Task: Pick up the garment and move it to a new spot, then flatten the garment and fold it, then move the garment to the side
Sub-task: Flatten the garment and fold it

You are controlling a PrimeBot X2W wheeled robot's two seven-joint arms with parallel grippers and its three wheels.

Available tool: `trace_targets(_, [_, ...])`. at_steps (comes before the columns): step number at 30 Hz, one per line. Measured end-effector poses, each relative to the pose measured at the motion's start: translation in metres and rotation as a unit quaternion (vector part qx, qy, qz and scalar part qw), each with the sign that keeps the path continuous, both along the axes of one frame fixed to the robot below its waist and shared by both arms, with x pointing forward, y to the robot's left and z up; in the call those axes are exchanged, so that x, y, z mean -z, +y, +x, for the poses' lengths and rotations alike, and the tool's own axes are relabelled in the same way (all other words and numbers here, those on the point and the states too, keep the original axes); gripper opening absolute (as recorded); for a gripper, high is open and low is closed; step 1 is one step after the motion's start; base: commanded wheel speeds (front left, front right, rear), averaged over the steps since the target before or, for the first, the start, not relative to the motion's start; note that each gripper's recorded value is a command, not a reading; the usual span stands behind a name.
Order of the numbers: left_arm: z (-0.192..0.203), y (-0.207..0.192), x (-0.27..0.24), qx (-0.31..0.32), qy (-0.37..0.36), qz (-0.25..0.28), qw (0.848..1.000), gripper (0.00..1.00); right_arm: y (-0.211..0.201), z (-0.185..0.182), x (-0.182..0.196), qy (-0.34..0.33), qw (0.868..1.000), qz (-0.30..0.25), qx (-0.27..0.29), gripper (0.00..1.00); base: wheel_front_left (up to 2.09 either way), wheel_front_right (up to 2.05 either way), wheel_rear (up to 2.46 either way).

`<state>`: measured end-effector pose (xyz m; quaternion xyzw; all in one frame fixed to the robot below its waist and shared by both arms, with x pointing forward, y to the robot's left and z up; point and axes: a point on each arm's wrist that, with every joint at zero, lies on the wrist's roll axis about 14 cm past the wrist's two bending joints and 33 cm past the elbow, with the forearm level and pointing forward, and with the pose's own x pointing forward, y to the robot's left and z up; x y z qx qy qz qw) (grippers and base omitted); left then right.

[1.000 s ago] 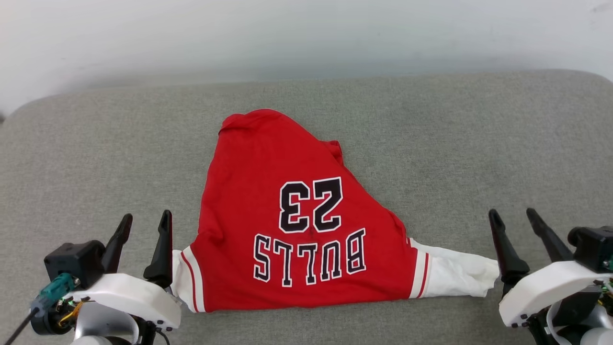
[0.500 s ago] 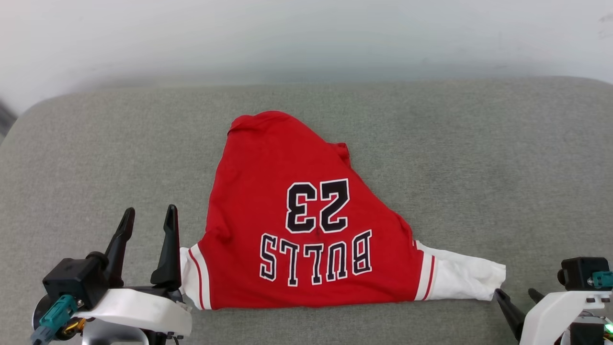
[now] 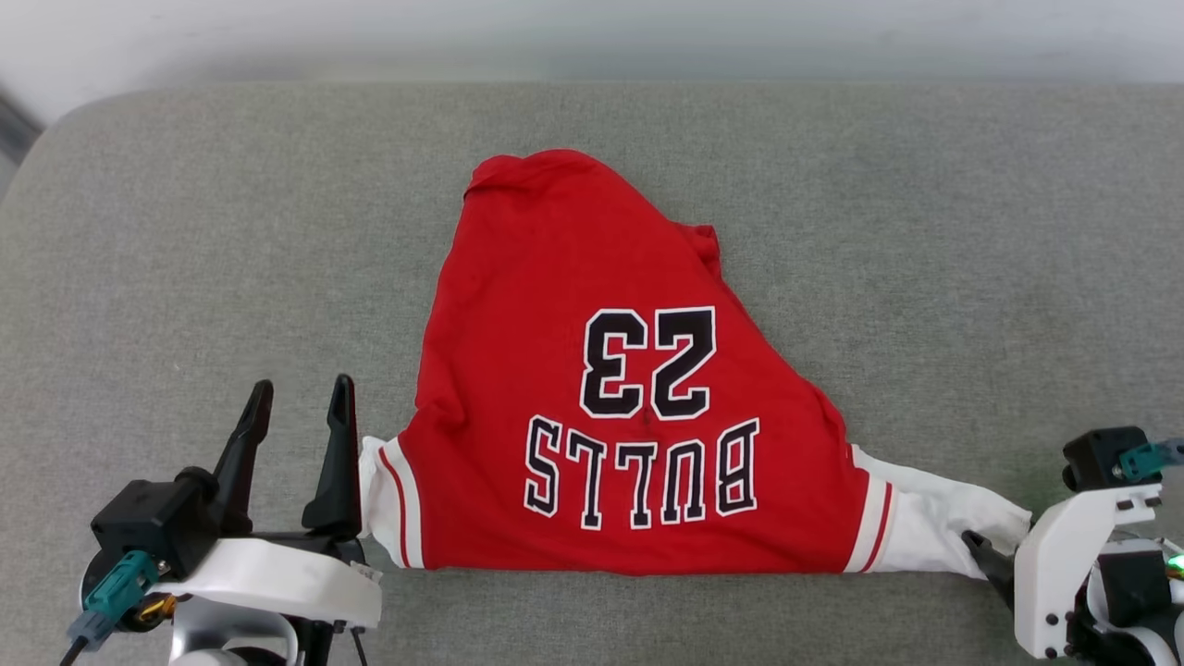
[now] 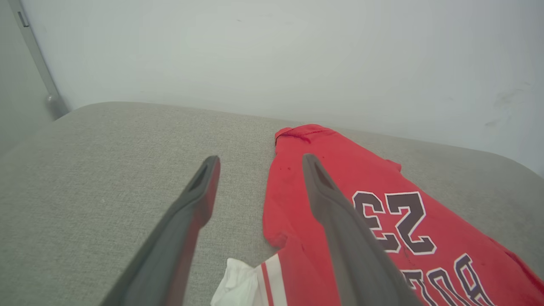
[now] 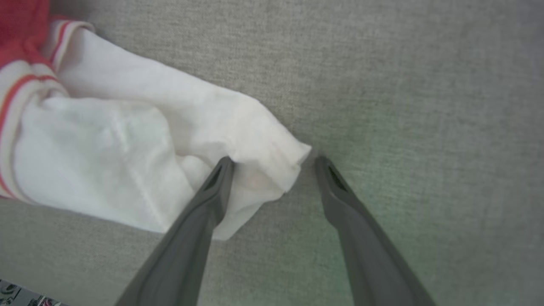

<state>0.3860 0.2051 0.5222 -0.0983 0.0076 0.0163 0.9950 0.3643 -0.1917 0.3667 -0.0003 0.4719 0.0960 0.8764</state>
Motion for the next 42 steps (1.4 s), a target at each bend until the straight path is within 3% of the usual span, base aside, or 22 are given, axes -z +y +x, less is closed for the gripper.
trace_targets(4, [0.002,0.004,0.007,-0.004,0.01,0.001,1.0,1.0,0.007,-0.001,0.01,0.032,0.999,0.007,-0.012,1.0,0.0,0.0,0.0])
trace_targets(5, [0.002,0.004,0.009,-0.004,0.012,0.0,1.0,1.0,0.008,-0.001,0.011,0.036,0.999,0.009,-0.013,0.71,0.0,0.0,0.0])
trace_targets(6, [0.002,0.004,0.009,-0.004,0.013,0.0,1.0,1.0,0.008,-0.001,0.011,0.037,0.999,0.01,-0.014,0.22,0.0,0.0,0.0])
trace_targets(7, [0.002,0.004,0.009,-0.003,0.014,0.0,1.0,1.0,0.01,-0.001,0.01,0.037,0.999,0.013,-0.015,0.0,0.0,0.0,0.0])
trace_targets(11, [0.002,0.004,0.008,-0.001,0.012,-0.001,1.0,1.0,0.016,0.004,-0.001,0.017,0.999,0.02,-0.021,0.0,0.0,0.0,0.0])
trace_targets(15, [0.001,0.002,0.003,0.004,0.006,0.001,1.0,1.0,0.01,0.023,-0.031,-0.047,0.999,0.018,-0.011,0.0,0.0,0.0,0.0])
trace_targets(23, [0.0,-0.009,-0.002,0.023,0.004,-0.001,1.0,1.0,-0.044,0.035,-0.088,-0.14,0.987,-0.005,0.073,0.0,0.0,0.0,0.0])
trace_targets(27, [-0.001,-0.014,-0.002,0.031,0.004,-0.003,1.0,1.0,-0.075,0.002,-0.074,-0.107,0.984,-0.004,0.142,0.0,0.0,0.0,0.0])
trace_targets(28, [0.0,-0.017,-0.002,0.035,0.006,-0.004,0.999,1.0,-0.089,-0.033,-0.052,-0.061,0.98,0.002,0.188,0.0,0.0,0.0,0.0])
trace_targets(33, [0.001,-0.019,0.003,0.039,0.013,-0.005,0.999,1.0,-0.094,-0.084,-0.015,0.013,0.97,0.021,0.242,0.0,0.0,0.0,0.0])
trace_targets(39, [0.001,-0.019,0.009,0.041,0.025,-0.003,0.999,1.0,-0.083,-0.086,0.0,0.006,0.967,0.039,0.251,0.0,0.0,0.0,0.0])
trace_targets(41, [0.001,-0.018,0.011,0.04,0.027,-0.001,0.999,1.0,-0.081,-0.074,-0.006,-0.027,0.969,0.035,0.244,0.47,0.0,0.0,0.0])
trace_targets(42, [0.0,-0.017,0.011,0.039,0.028,0.0,0.999,1.0,-0.081,-0.069,-0.009,-0.044,0.97,0.029,0.239,1.0,0.0,0.0,0.0])
